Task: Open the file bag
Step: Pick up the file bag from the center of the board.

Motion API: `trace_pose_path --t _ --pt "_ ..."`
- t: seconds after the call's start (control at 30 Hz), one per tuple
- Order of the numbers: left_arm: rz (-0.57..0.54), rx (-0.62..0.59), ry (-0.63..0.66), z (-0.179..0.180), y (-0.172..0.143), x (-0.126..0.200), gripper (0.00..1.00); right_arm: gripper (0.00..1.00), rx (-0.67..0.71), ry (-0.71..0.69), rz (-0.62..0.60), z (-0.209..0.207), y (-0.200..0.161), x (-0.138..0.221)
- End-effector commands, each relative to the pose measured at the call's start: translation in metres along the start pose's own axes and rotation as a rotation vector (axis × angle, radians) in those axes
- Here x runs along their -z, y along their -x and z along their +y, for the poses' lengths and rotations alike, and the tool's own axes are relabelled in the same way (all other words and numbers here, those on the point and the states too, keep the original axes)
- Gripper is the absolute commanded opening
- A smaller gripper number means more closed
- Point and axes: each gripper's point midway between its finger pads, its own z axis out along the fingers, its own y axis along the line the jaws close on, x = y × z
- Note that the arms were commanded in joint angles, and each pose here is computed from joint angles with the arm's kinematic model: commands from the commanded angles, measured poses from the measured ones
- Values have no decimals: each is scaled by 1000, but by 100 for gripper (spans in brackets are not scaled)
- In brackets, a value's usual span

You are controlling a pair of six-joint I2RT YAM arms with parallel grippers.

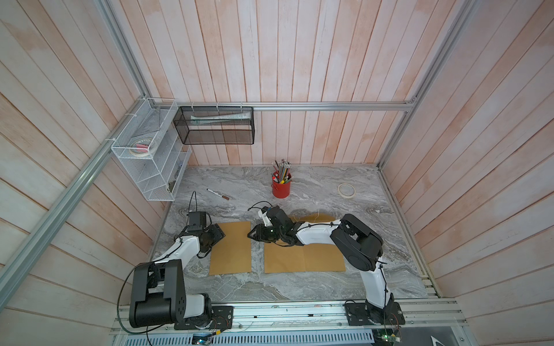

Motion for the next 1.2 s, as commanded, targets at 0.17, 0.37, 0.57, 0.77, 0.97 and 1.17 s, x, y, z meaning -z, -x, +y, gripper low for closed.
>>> trace_pose_path --t 0.17,0.37,0.57,0.77,0.97,1.17 --pt "55 0 -1 7 -17 -8 71 40 -3 -67 41 -14 -11 -13" --pt "60 -1 -11 6 -18 -9 69 41 1 -54 57 -11 -12 -19" --pt "77 5 -15 7 -23 -13 68 41 1 -8 70 -4 -13 -23" --pt "90 8 -22 7 -27 -16 67 41 21 82 56 17 -9 -19" --pt "93 9 -28 7 -28 -17 67 40 41 165 26 38 -2 -9" --pt "85 16 -57 2 -26 -14 67 29 50 175 25 41 2 -8"
